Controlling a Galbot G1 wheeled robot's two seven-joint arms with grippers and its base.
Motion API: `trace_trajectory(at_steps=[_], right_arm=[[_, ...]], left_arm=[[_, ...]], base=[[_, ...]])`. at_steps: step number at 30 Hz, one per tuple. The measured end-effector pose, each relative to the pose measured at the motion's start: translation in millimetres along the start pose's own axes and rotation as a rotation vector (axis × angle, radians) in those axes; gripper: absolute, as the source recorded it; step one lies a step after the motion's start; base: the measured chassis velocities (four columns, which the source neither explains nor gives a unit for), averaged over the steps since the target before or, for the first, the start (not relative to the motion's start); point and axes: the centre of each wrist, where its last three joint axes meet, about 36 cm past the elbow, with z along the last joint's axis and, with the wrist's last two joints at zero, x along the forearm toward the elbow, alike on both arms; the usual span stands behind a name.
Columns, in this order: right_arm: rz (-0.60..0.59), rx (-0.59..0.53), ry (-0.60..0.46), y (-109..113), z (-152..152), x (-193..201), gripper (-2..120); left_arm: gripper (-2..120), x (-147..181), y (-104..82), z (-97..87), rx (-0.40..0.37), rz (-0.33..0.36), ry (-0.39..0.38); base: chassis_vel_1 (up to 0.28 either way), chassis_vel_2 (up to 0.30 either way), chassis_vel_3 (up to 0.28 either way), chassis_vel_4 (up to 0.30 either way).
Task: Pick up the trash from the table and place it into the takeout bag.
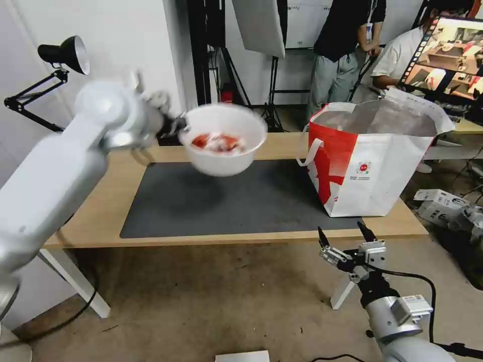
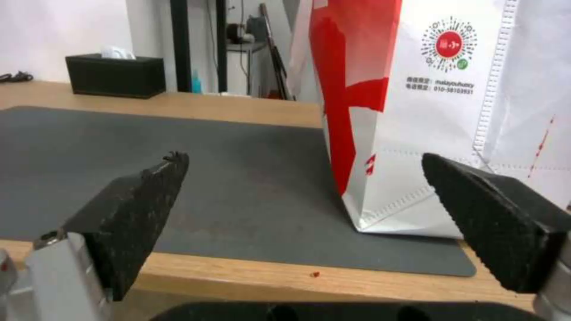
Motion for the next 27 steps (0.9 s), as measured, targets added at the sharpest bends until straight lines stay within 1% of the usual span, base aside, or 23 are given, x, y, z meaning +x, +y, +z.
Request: trace_trajectory(at_steps=[1, 2, 4, 5, 6, 9, 10, 11, 12, 13, 14, 15, 17, 18, 19, 20, 21, 22, 24, 25, 26, 27], right_arm=[[0.0, -0.001, -0.001, 0.3, -0.3, 0.2, 100], [0.0, -0.001, -0.001, 0.3, -0.3, 0.2, 100], [0.0, -0.006, -0.002, 1.5, -0.7, 0.5, 100], [0.0, -0.008, -0.001, 2.1, -0.6, 0.7, 100], [0.0, -0.008, -0.001, 2.1, -0.6, 0.7, 100], [0.0, -0.015, -0.002, 4.1, -0.8, 1.3, 100], [0.0, -0.015, -0.002, 4.1, -0.8, 1.3, 100], [0.0, -0.016, -0.002, 4.6, -1.0, 1.6, 100], [0.001, -0.018, -0.001, 5.1, -1.1, 2.1, 100], [0.002, -0.019, -0.002, 5.4, -1.6, 2.5, 100], [0.002, -0.019, -0.002, 5.4, -1.6, 2.5, 100], [0.003, -0.02, -0.003, 5.4, -2.1, 2.7, 100], [0.005, -0.02, -0.005, 5.3, -2.9, 3.2, 100], [0.005, -0.02, -0.005, 5.3, -2.9, 3.2, 100], [0.007, -0.02, -0.006, 5.1, -3.3, 3.3, 100], [0.009, -0.021, -0.008, 5.1, -3.8, 3.4, 100], [0.011, -0.022, -0.009, 5.3, -4.2, 3.5, 100], [0.011, -0.022, -0.009, 5.3, -4.2, 3.5, 100], [0.013, -0.023, -0.01, 5.6, -4.5, 3.7, 100], [0.014, -0.022, -0.01, 5.8, -4.6, 4.1, 100], [0.014, -0.022, -0.01, 5.8, -4.6, 4.1, 100], [0.015, -0.021, -0.011, 5.9, -4.7, 4.2, 100]], left_arm=[[0, -1.5, -15.6, -5.1, -0.008, 0.02, -0.003], [0, -1.5, -15.6, -5.1, -0.008, 0.02, -0.003], [0, -6.6, -46.3, -15.0, -0.021, 0.053, -0.006], [0, -10.0, -57.5, -19.2, -0.024, 0.062, -0.005], [0, -10.0, -57.5, -19.2, -0.024, 0.062, -0.005], [0, -23.3, -90.8, -33.3, -0.026, 0.077, -0.011], [0, -23.3, -90.8, -33.3, -0.026, 0.077, -0.011], [0, -27.9, -101.3, -36.8, -0.028, 0.083, -0.016], [0, -36.5, -116.8, -42.1, -0.031, 0.087, -0.025], [0, -42.7, -126.7, -44.7, -0.032, 0.087, -0.028], [0, -42.7, -126.7, -44.7, -0.032, 0.087, -0.028], [0, -50.8, -140.2, -46.5, -0.035, 0.087, -0.029], [0, -61.3, -161.6, -46.2, -0.043, 0.094, -0.035], [0, -61.3, -161.6, -46.2, -0.043, 0.094, -0.035], [0, -66.3, -173.9, -44.0, -0.051, 0.103, -0.042], [0, -70.0, -182.1, -41.5, -0.059, 0.111, -0.048], [0, -75.0, -192.6, -37.0, -0.073, 0.132, -0.059], [0, -75.0, -192.6, -37.0, -0.073, 0.132, -0.059], [0, -82.8, -197.9, -29.7, -0.089, 0.157, -0.078], [0, -91.3, -199.3, -22.4, -0.101, 0.172, -0.105], [0, -91.3, -199.3, -22.4, -0.101, 0.172, -0.105], [0, -98.6, -199.2, -16.1, -0.114, 0.178, -0.137]], base=[[0.0, 0.0, 0.0, 0.0], [0.0, 0.0, 0.0, 0.0], [0.0, 0.0, 0.0, 0.0], [0.0, 0.0, 0.0, 0.0], [0.0, 0.0, 0.0, 0.0], [0.0, 0.0, 0.0, 0.0], [0.0, 0.0, 0.0, 0.0], [0.0, 0.0, 0.0, 0.0], [0.0, 0.0, 0.0, 0.0], [0.0, 0.0, 0.0, 0.0], [0.0, 0.0, 0.0, 0.0], [0.0, 0.0, 0.0, 0.0], [0.0, 0.0, 0.0, 0.0], [0.0, 0.0, 0.0, 0.0], [0.0, 0.0, 0.0, 0.0], [0.0, 0.0, 0.0, 0.0], [0.0, 0.0, 0.0, 0.0], [0.0, 0.0, 0.0, 0.0], [0.0, 0.0, 0.0, 0.0], [0.0, 0.0, 0.0, 0.0], [0.0, 0.0, 0.0, 0.0], [0.0, 0.0, 0.0, 0.0]])
